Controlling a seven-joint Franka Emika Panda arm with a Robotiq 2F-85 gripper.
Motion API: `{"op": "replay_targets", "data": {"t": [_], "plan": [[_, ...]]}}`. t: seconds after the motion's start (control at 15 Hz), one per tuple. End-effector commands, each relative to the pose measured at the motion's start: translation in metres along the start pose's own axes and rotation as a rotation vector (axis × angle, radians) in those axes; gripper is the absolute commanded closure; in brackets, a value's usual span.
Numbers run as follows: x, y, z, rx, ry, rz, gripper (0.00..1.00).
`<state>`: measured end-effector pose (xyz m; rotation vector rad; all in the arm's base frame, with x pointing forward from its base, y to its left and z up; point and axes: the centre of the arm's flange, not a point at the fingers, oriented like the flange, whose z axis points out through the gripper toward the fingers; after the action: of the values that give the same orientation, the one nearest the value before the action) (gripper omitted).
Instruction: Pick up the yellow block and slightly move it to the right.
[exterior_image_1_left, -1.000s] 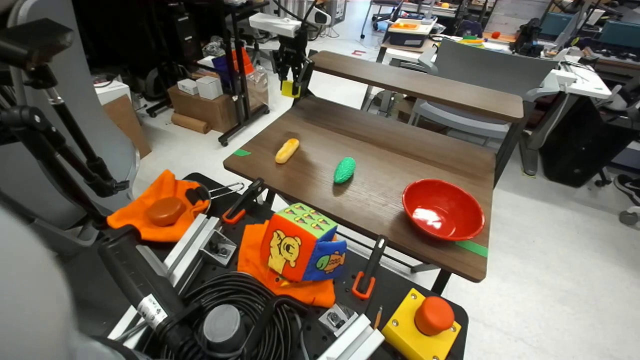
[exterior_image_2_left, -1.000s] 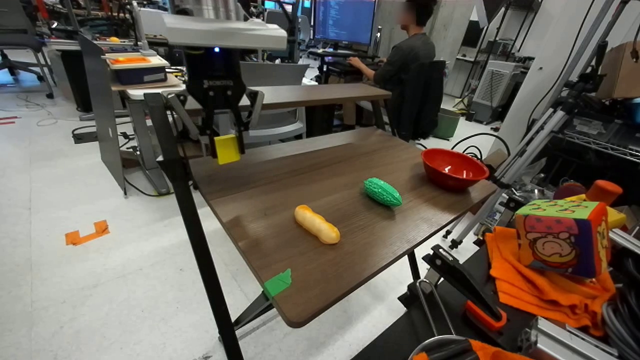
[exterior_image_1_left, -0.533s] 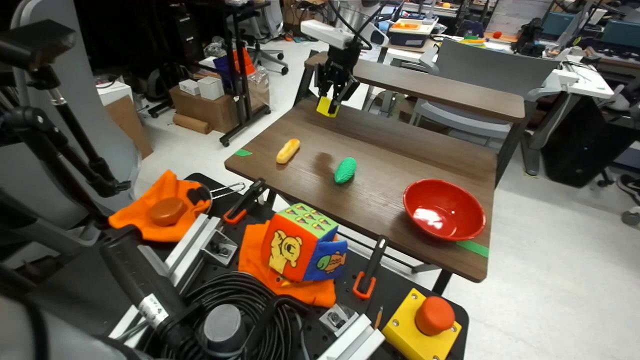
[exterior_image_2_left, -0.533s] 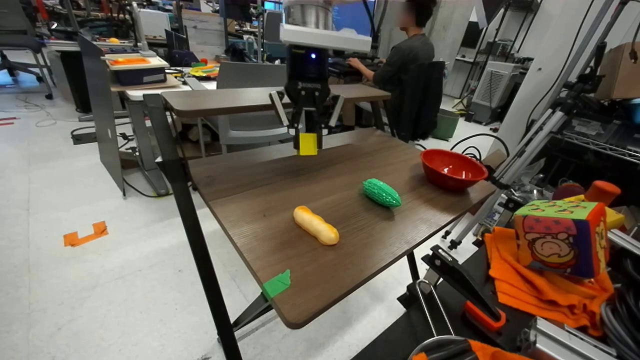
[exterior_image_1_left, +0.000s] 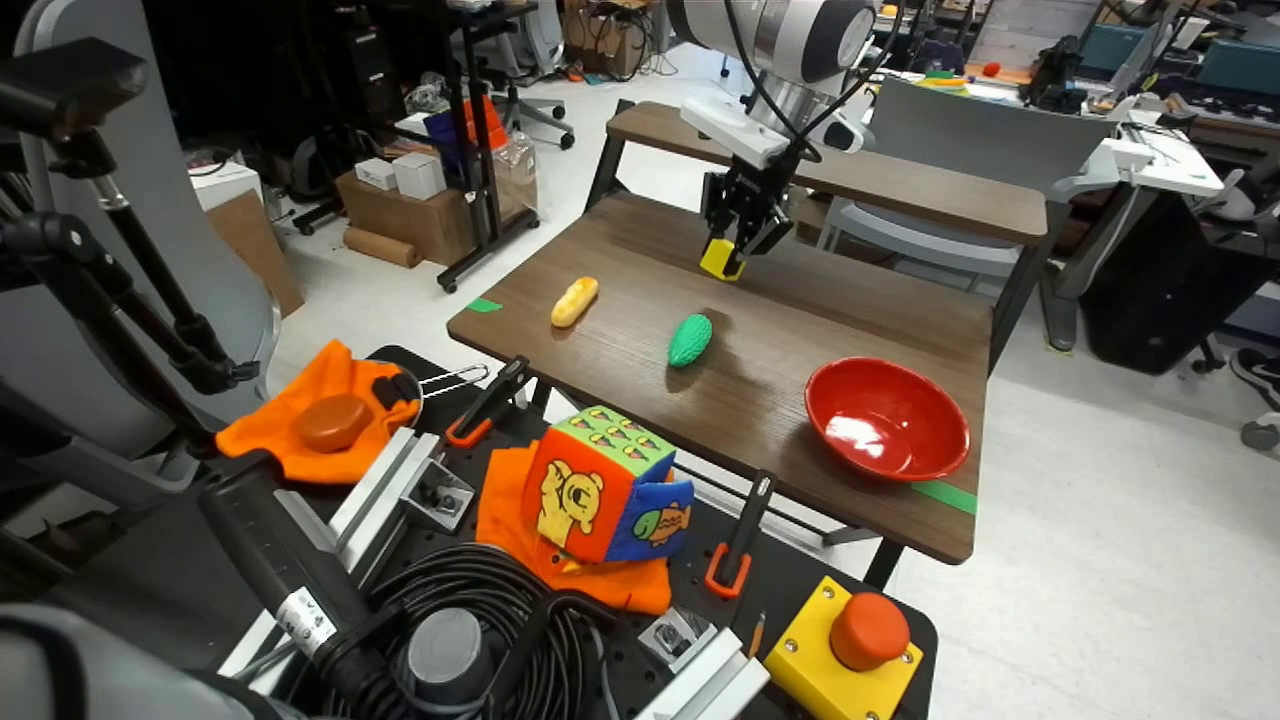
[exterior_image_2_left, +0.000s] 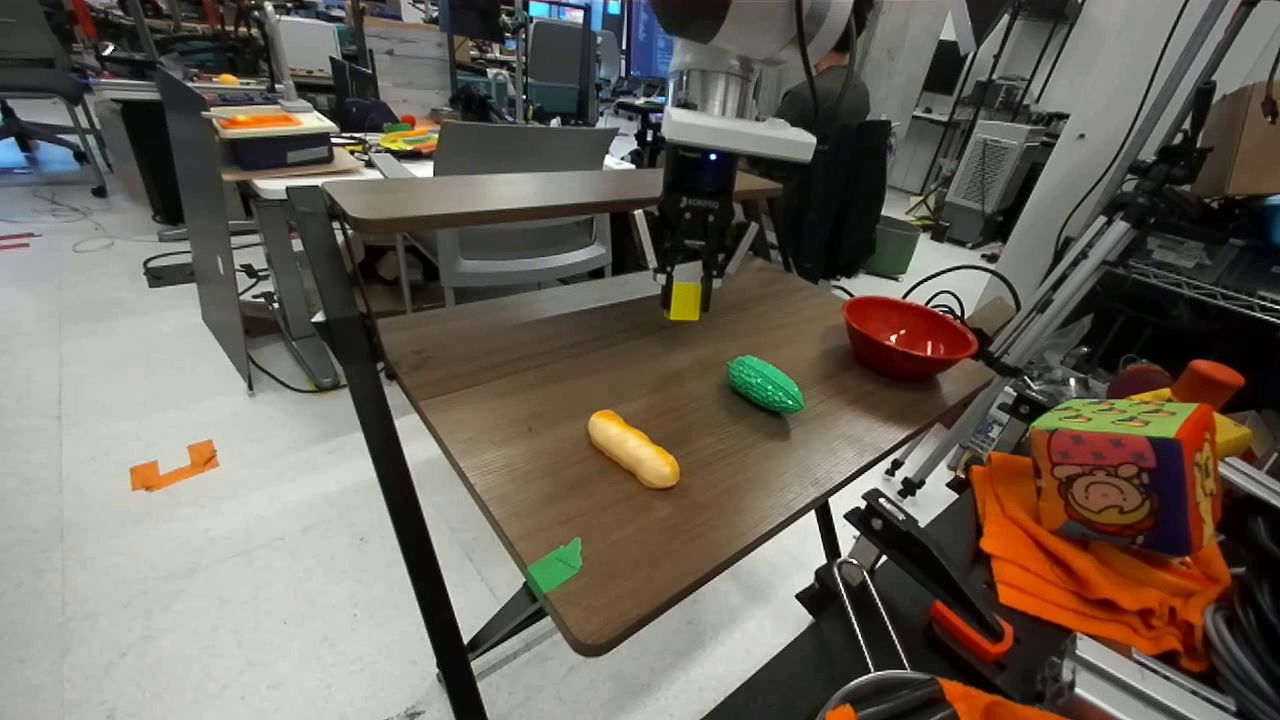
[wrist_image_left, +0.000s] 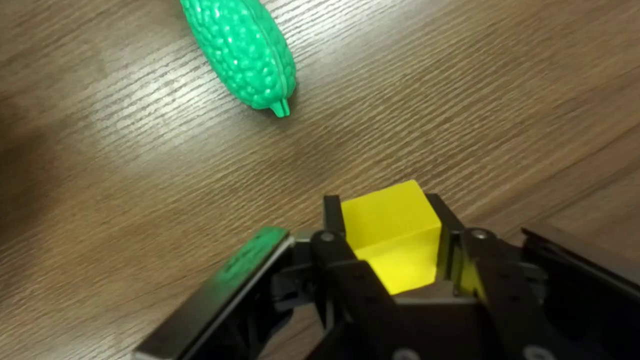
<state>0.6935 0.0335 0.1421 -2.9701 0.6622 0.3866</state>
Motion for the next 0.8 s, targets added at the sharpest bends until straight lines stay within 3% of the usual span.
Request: {"op": "replay_targets", "data": {"t": [0.0,0.67,0.73], "plan": [[-0.008,-0.003,0.006,-0.013,0.081,-0.025,0.83],[0.004,-0.017,0.038,-0.099,0.196,-0.065,0.83],[0.004,-0.018,0.041,-0.106,0.195,-0.066,0.33]]}}
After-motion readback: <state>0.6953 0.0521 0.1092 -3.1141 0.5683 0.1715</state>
